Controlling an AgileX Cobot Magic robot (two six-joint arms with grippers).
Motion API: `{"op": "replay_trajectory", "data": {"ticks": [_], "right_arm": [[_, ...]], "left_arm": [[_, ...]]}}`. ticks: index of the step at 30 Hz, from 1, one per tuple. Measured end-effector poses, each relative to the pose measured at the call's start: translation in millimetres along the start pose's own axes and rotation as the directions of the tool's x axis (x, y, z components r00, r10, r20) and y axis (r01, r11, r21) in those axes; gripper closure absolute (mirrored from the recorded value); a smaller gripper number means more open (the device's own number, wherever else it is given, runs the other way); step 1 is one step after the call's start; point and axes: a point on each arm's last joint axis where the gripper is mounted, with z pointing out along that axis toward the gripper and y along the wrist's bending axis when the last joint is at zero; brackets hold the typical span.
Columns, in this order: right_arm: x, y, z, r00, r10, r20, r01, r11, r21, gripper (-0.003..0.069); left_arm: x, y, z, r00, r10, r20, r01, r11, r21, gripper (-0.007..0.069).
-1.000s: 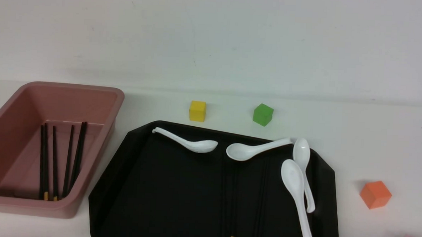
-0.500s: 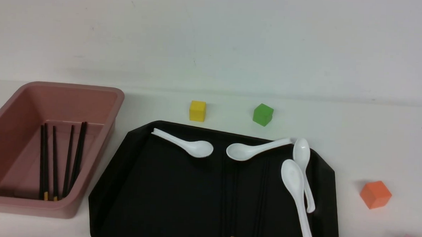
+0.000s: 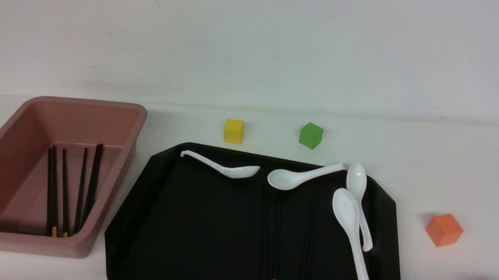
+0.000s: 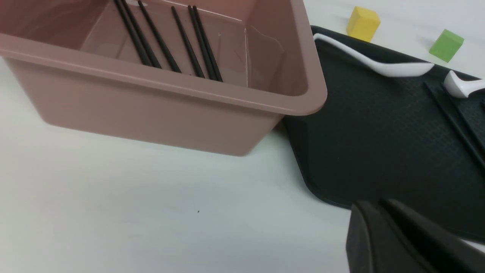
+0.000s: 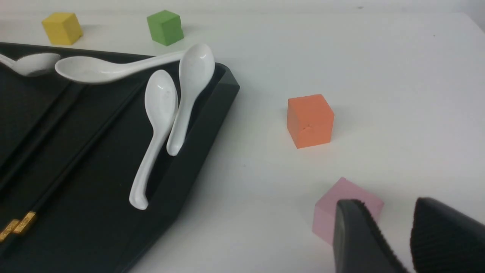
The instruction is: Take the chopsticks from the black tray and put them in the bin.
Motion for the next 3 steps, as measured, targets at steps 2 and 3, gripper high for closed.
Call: {"op": "replay_trajectory", "data": {"ticks": [2, 3], "right_arm": [[0.0, 0.0, 0.0, 1.000, 0.000, 0.000, 0.000, 1.000, 0.000, 0.0419], [0.0, 0.0, 0.0, 1.000, 0.000, 0.000, 0.000, 1.000, 0.000, 0.0419]], "left_arm": [[0.0, 0.0, 0.0, 1.000, 0.000, 0.000, 0.000, 1.000, 0.000, 0.0596], [0.0, 0.0, 0.0, 1.000, 0.000, 0.000, 0.000, 1.000, 0.000, 0.0595]]}}
